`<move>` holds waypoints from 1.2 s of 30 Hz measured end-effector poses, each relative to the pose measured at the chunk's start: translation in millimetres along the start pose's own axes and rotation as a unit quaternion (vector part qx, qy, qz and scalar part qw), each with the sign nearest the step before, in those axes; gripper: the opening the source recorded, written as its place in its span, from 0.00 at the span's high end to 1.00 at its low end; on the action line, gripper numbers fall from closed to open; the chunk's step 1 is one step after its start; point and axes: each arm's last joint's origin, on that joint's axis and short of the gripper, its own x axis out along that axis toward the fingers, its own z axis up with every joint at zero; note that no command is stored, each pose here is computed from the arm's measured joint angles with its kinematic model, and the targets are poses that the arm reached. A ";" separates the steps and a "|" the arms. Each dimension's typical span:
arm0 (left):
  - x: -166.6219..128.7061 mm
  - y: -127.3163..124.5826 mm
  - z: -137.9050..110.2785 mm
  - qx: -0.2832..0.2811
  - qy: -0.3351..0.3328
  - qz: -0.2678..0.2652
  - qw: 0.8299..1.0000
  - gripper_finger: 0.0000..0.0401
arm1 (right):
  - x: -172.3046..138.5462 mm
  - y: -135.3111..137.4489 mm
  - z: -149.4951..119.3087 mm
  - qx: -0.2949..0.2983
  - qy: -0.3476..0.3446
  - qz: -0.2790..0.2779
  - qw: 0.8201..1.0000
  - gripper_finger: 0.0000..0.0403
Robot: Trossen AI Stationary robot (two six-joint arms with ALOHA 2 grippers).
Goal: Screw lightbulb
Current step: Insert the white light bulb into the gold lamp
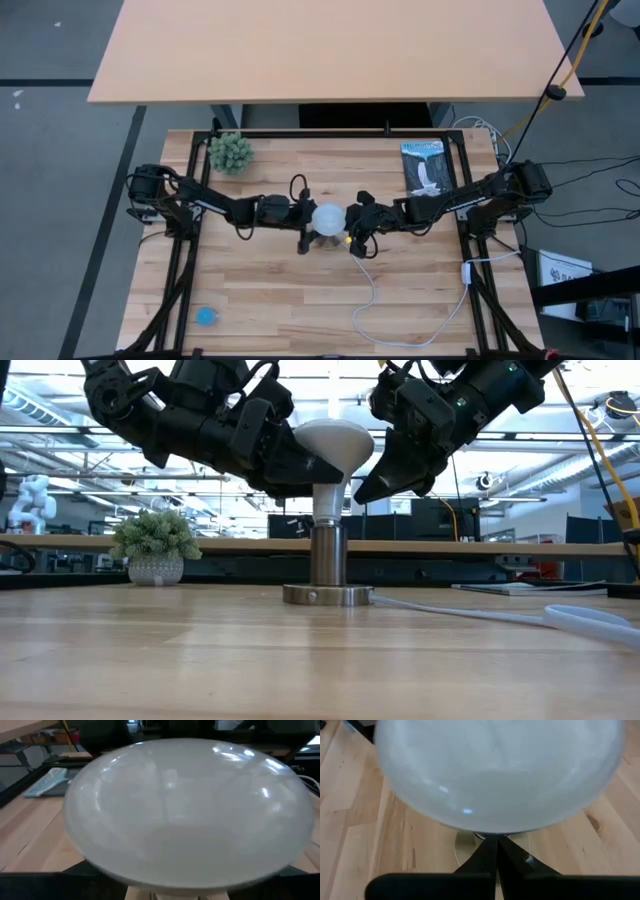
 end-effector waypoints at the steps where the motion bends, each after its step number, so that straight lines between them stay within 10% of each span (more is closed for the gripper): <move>1: 0.0 -0.3 -0.2 0.000 0.001 -0.001 1.000 0.35 | 0.0 0.0 0.0 0.000 0.000 0.000 1.000 1.00; 23: -0.1 -0.5 -4.5 0.000 0.023 -0.001 1.000 0.35 | 2.0 2.7 -8.2 0.012 0.017 -0.009 1.000 1.00; 36: -0.1 -0.5 -4.5 0.000 0.023 -0.001 1.000 0.35 | 2.0 -3.0 -45.4 0.042 -0.131 -0.018 0.990 1.00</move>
